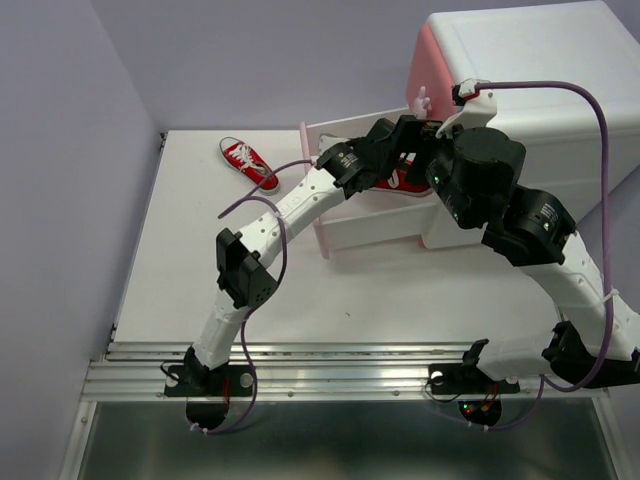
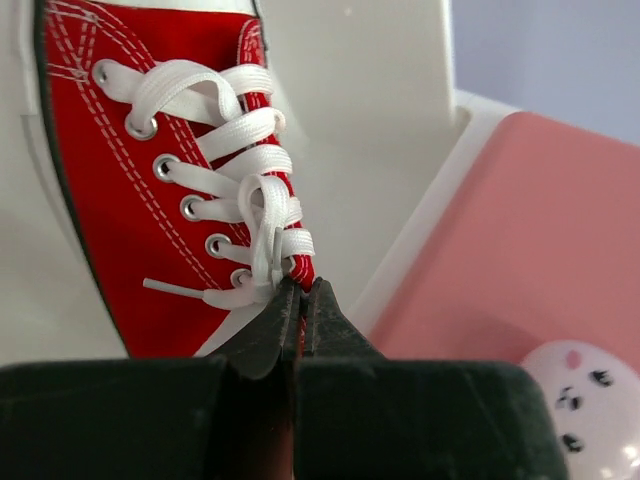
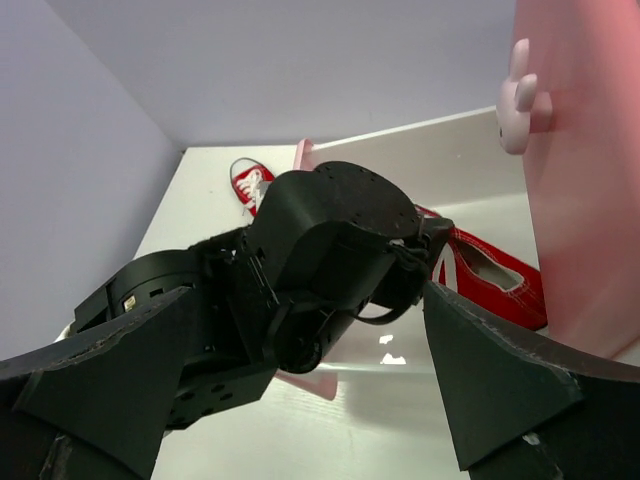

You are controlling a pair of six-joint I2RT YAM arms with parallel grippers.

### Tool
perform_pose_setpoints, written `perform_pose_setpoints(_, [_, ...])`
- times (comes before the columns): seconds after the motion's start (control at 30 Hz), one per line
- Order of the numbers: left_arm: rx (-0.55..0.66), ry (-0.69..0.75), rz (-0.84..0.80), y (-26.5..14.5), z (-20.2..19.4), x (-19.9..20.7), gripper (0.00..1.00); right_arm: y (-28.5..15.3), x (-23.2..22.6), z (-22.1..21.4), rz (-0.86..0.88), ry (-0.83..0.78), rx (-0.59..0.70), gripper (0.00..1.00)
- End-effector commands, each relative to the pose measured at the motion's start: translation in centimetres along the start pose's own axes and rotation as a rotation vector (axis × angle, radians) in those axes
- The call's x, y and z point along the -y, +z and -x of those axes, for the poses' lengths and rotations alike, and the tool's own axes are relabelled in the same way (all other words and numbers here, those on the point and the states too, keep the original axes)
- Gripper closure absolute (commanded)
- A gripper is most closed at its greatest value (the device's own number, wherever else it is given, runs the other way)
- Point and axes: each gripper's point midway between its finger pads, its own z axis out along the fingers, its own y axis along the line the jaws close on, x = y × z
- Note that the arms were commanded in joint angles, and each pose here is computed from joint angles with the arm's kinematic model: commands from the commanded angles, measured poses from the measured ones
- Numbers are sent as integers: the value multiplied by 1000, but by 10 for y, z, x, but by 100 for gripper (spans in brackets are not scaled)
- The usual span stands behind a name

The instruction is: Place and organize the shoes in the shoe cabinet

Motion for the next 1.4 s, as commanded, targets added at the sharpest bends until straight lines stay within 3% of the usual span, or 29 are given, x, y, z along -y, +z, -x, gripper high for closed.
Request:
perform_pose_setpoints(0.0, [8, -96, -11, -37, -3, 2, 100, -7, 2, -6, 24, -24, -21, 0])
perform_pose_setpoints(0.3, [62, -113, 114, -43, 9, -60, 100, -7, 3, -27, 41, -37, -70, 0])
perform_pose_setpoints(0.77, [123, -126, 136, -91, 35, -53, 100, 6, -20, -48, 115, -87, -153, 0])
perform_pose_setpoints(1.07, [103, -77, 254, -56, 11, -97, 100, 2, -14, -51, 112, -116, -156, 0])
perform_pose_setpoints(1.27, [108, -96, 215, -32, -2, -89, 100, -2, -5, -51, 86, -134, -158, 0])
perform_pose_setpoints(1.37, [103, -94, 244, -27, -6, -96, 91, -3, -2, -48, 78, -144, -149, 0])
